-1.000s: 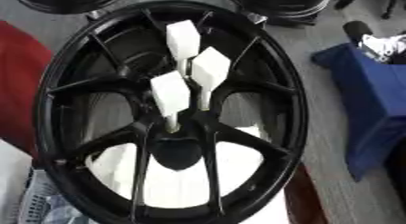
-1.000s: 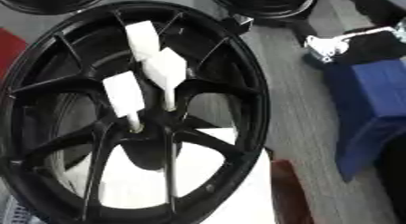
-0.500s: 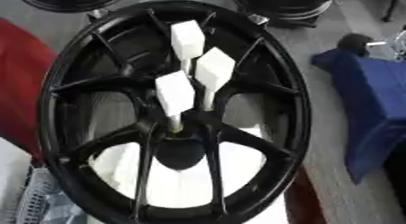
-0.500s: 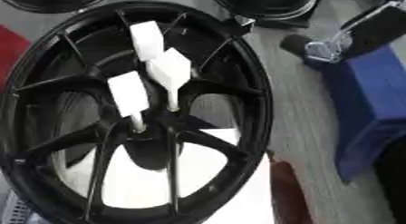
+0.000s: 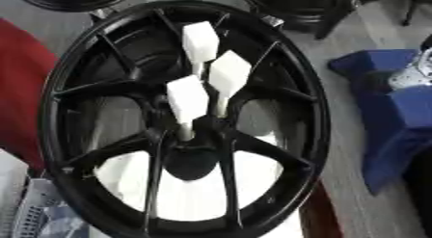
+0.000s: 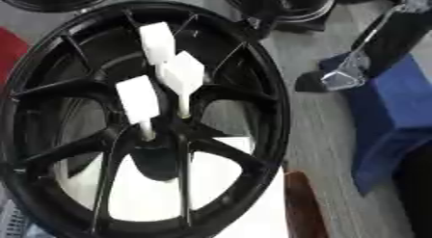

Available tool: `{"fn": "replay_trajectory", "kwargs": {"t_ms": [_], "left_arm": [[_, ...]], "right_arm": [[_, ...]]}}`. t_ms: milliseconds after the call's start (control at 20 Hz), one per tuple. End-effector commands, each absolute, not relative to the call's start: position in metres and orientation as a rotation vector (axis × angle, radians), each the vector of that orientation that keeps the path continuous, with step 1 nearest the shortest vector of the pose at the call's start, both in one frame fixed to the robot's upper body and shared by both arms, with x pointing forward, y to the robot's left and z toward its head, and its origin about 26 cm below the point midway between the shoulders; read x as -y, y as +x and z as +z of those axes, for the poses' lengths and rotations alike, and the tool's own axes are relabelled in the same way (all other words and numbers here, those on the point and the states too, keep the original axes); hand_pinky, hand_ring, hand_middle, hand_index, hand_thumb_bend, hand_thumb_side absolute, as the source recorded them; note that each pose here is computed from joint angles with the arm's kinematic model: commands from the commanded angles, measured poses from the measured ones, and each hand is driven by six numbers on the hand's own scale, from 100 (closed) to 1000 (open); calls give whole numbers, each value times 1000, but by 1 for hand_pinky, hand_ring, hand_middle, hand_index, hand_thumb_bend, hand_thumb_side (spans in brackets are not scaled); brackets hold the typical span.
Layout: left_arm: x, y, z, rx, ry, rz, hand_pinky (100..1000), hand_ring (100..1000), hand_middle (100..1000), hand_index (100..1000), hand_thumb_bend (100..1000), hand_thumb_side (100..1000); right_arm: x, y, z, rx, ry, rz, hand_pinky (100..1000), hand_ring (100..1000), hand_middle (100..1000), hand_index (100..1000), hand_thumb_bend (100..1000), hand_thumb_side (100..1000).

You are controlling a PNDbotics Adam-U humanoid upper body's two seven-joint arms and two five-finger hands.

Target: Pull the pin out of the wheel hub.

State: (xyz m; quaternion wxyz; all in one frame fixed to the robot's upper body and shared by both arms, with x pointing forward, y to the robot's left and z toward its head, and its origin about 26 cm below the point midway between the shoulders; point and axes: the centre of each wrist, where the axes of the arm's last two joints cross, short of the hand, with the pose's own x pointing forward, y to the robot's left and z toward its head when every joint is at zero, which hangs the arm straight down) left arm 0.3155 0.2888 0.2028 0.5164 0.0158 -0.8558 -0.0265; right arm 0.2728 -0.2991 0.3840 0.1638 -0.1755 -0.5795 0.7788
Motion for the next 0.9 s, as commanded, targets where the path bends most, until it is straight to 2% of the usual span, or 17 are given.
{"fn": "replay_trajectory", "kwargs": {"t_ms": [50, 550, 900], "left_arm": [[-291, 315, 212, 2080, 57, -97, 754, 674, 558, 719, 241, 660], [-289, 315, 212, 2082, 47, -88, 754, 672, 556, 718, 245, 660], [-288, 315, 213, 2083, 43, -80, 754, 672, 556, 717, 247, 659]], "right_arm": [[288, 270, 390, 1610, -521, 2278, 871, 762, 700, 790, 373, 350], [254, 275, 393, 1630, -537, 2270, 859, 753, 688, 784, 399, 332], [241, 290, 396, 1678, -548, 2195, 852, 748, 688, 789, 407, 314]]}}
